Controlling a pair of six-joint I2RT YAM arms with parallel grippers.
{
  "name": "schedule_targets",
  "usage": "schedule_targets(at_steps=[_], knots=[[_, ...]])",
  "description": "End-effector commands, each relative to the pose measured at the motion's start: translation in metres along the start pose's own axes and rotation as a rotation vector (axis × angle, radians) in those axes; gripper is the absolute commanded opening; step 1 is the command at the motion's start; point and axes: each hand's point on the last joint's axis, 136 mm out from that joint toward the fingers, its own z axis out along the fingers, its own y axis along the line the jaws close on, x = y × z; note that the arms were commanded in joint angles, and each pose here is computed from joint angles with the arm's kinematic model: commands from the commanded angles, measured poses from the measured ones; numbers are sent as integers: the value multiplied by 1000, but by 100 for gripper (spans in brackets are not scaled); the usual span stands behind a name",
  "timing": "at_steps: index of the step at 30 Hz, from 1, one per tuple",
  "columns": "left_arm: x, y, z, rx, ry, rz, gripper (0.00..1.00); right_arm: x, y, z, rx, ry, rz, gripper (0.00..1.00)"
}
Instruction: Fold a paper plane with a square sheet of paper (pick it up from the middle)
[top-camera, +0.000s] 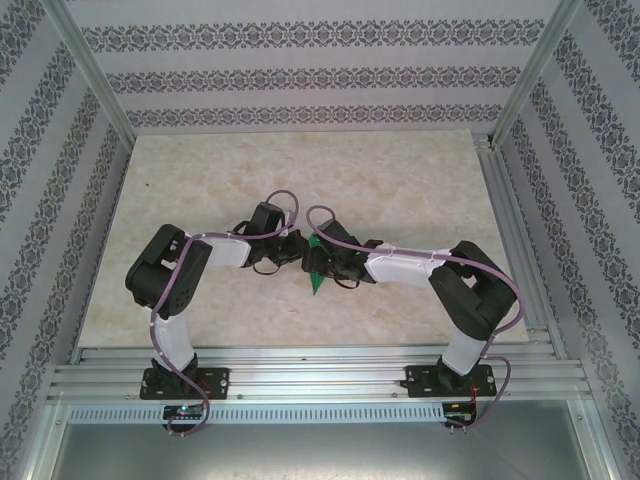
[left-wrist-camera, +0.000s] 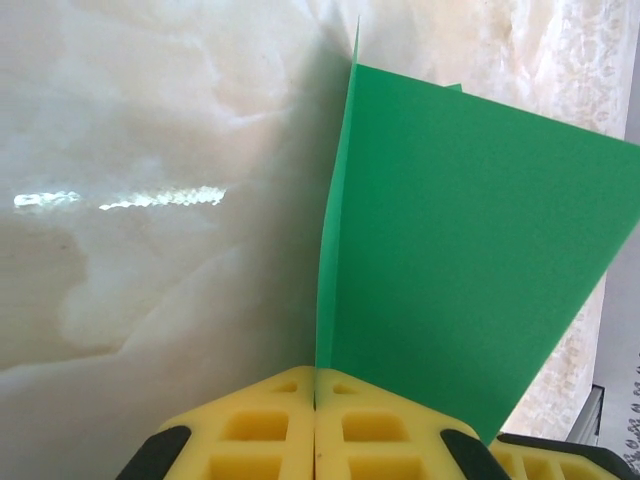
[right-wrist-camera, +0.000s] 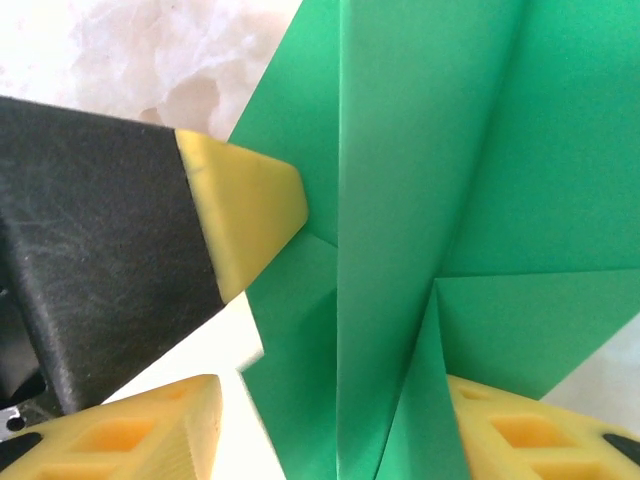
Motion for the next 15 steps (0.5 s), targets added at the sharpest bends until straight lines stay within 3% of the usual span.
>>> schedule_targets(at_steps=[1,6,15], knots=[[-5,-4,2,29,-11,12,9,3,16,-2,-60,-3,-41,57],[-5,-3,2,27,-8,10,9,2,12,-3,-50,-13,-36,56],[-5,-6,0,29,-9,12,10,-1,-10,-2,91,-24,-19,35]])
